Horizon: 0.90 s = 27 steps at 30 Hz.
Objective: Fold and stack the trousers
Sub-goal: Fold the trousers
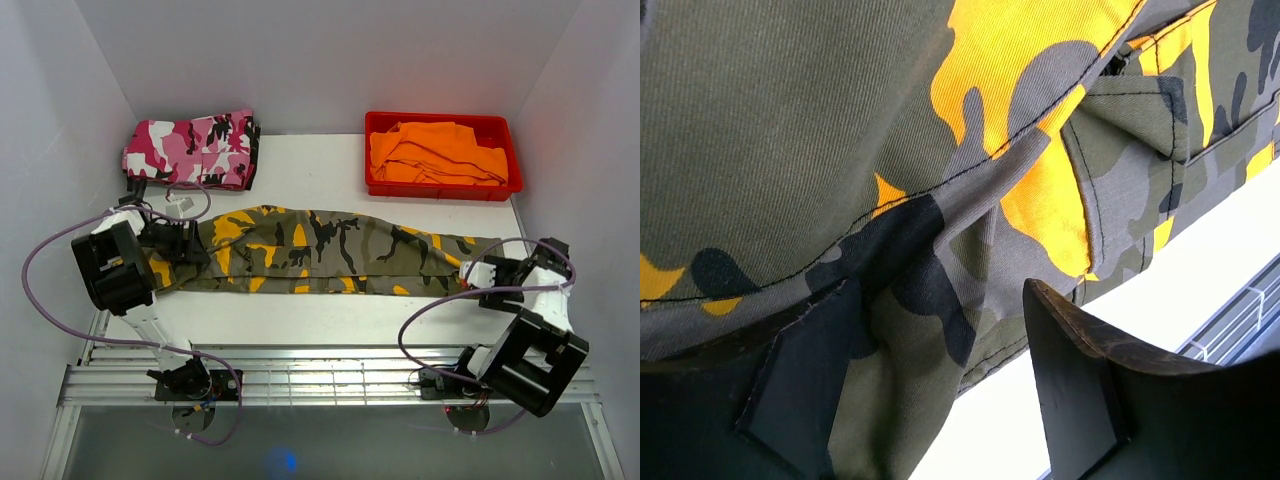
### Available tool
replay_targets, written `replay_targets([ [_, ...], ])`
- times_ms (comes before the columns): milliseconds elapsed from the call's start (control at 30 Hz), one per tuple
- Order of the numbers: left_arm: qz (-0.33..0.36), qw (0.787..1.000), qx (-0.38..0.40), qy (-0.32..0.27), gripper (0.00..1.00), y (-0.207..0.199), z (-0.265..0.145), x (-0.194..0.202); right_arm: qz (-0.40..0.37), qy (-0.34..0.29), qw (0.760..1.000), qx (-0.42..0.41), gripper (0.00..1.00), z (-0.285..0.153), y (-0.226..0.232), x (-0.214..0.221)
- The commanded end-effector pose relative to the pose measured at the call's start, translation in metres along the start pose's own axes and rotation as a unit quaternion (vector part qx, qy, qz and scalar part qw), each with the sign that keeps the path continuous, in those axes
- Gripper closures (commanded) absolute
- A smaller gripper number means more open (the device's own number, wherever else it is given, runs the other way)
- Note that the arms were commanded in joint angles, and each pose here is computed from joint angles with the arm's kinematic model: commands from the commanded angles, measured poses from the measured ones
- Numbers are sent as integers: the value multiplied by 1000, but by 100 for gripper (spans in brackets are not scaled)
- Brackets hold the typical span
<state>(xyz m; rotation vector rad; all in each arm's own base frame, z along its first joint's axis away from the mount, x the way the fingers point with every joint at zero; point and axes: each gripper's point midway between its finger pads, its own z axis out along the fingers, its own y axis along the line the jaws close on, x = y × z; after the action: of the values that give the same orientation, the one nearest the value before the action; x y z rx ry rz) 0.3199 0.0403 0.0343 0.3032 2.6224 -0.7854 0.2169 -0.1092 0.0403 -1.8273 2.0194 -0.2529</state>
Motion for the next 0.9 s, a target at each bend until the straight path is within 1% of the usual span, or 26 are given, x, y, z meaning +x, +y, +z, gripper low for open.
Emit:
replay_targets([
  [0,-6,997,-61,46,21,34,-1,21,-47,31,993,101,19,-41,-96,21],
  [33,-6,997,-60,43,21,34,-1,19,8,20,995,93,19,-46,-98,23],
  [67,-6,998,-58,39,21,32,-2,17,41,10,996,80,19,-44,-104,27],
  [100,-6,998,-54,37,21,30,-3,16,56,14,992,109,20,-69,-136,33],
  [133,-3,998,-50,33,21,27,-4,14,117,-10,989,86,21,-74,-130,29],
  [167,4,999,-40,19,21,21,-7,7,152,-23,986,64,22,-69,-133,31],
  [200,11,999,-30,10,21,14,-10,4,167,-25,983,75,25,-87,-153,33],
  [233,30,999,-21,0,21,9,-13,-1,223,-44,973,33,26,-87,-137,24],
  [267,43,999,0,-23,21,-2,-16,-10,257,-53,965,5,27,-78,-134,25],
  [333,82,995,8,-58,21,-19,-31,-26,305,-66,950,-15,30,-78,-134,21],
  [367,109,991,12,-72,21,-26,-36,-34,362,-72,928,-43,32,-70,-124,17],
  [400,141,985,16,-100,20,-41,-48,-49,387,-77,917,-56,35,-66,-120,14],
  [433,166,980,20,-107,20,-53,-50,-56,411,-88,905,-70,36,-61,-113,7],
  [467,196,973,22,-116,19,-62,-54,-63,460,-90,880,-80,37,-57,-108,2],
  [500,221,967,21,-127,19,-71,-58,-71,478,-92,871,-68,39,-52,-112,3],
  [533,257,956,27,-139,18,-93,-61,-80,497,-102,859,-66,40,-48,-113,-1],
  [567,278,949,28,-144,17,-103,-61,-84,512,-105,850,-66,40,-44,-109,-5],
  [600,295,943,25,-151,17,-110,-58,-88,550,-104,828,-42,40,-39,-118,-3],
  [633,324,934,23,-147,17,-128,-54,-91,559,-99,822,-39,41,-34,-119,-7],
  [667,336,930,20,-145,16,-135,-50,-93,575,-87,812,-37,43,-27,-115,-8],
  [700,340,928,16,-149,16,-140,-46,-97,599,-83,797,-14,44,-21,-126,-8],
  [733,346,928,25,-139,16,-151,-36,-92,605,-74,793,-8,44,-16,-127,-8],
  [800,342,930,27,-128,16,-158,-29,-88,618,-64,783,1,46,-6,-126,-8],
  [867,325,938,35,-112,16,-165,-19,-82,619,-58,783,28,46,3,-134,-5],
])
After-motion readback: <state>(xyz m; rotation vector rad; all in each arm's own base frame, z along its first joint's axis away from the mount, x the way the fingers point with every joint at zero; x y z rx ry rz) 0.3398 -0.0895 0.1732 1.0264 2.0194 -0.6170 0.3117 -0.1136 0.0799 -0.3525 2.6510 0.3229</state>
